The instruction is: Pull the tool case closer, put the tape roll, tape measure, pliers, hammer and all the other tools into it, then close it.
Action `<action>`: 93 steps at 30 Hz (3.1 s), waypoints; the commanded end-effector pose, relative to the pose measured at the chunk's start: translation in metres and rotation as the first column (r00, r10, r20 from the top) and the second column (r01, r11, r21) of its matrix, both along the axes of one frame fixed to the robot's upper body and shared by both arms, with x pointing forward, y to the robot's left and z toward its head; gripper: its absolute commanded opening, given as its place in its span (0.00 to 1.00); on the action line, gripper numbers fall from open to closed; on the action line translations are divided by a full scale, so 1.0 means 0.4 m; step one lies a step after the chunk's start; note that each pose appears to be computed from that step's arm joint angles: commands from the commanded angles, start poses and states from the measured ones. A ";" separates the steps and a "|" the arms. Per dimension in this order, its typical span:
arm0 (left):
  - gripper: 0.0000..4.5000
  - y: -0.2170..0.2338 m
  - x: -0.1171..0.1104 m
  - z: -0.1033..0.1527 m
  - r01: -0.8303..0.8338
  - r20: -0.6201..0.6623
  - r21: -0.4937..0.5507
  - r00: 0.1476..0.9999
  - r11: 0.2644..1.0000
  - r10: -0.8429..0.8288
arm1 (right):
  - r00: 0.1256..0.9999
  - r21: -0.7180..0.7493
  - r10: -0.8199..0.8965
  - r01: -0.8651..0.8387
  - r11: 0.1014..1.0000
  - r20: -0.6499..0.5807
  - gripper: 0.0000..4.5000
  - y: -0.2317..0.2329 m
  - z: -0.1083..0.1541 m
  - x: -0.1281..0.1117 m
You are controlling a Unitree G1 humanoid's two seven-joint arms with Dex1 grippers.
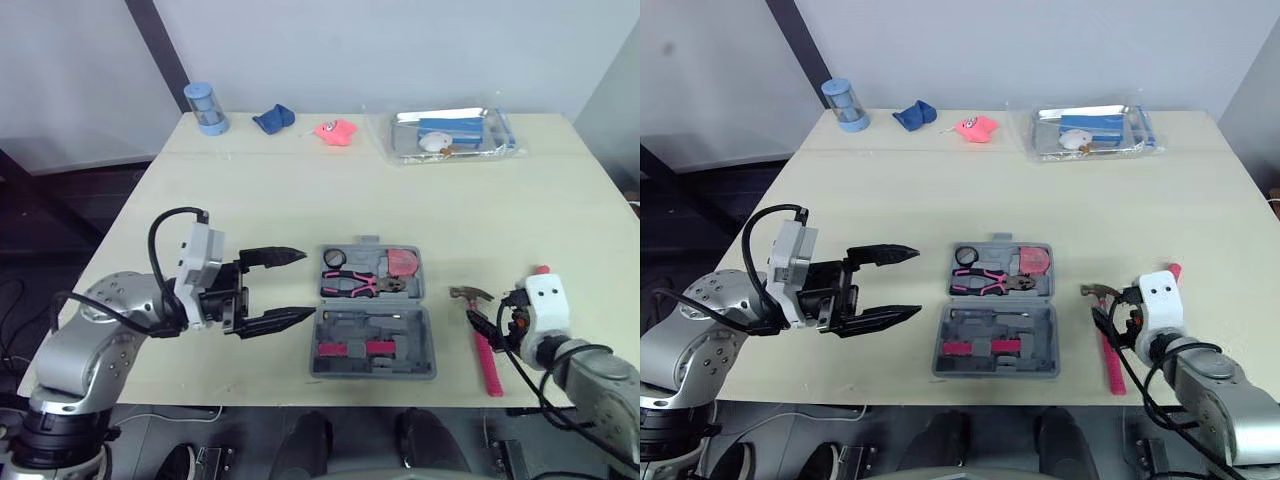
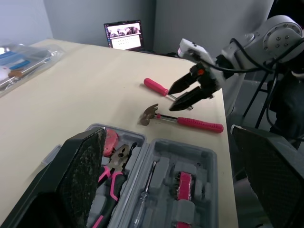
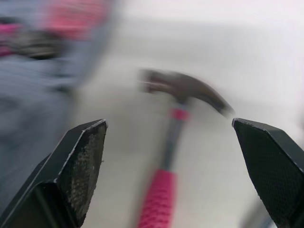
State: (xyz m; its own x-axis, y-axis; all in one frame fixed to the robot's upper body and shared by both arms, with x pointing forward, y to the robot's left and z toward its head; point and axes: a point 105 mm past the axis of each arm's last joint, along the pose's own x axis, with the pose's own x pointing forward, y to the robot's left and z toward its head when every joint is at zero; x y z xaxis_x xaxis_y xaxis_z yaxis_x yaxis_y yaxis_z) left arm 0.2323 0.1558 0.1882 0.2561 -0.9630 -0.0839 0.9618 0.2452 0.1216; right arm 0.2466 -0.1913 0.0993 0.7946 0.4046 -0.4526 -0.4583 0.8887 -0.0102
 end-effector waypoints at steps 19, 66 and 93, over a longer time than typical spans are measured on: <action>1.00 0.007 0.001 -0.007 0.000 0.048 -0.005 0.999 1.000 0.000 | 0.194 -0.586 0.877 -0.801 -0.117 -0.440 0.98 -0.036 0.001 0.127; 1.00 -0.011 -0.038 -0.013 0.135 0.023 0.065 0.990 0.989 -0.136 | 0.040 -0.545 0.812 -0.761 -0.353 -0.582 0.01 -0.029 -0.008 0.184; 1.00 -0.010 -0.045 -0.029 0.167 0.013 0.070 0.986 0.983 -0.168 | 0.951 -0.217 0.082 -0.151 0.964 -0.297 0.01 -0.088 0.046 0.099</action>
State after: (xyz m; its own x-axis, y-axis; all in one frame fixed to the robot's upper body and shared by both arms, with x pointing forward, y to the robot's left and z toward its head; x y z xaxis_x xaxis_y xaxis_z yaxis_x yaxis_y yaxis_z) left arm 0.2155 0.1526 0.1748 0.1065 -0.9833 -0.1474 0.9872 0.0869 0.1335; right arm 0.2875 -0.2246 0.1061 0.5106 0.3760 -0.7732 -0.6403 0.7665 -0.0501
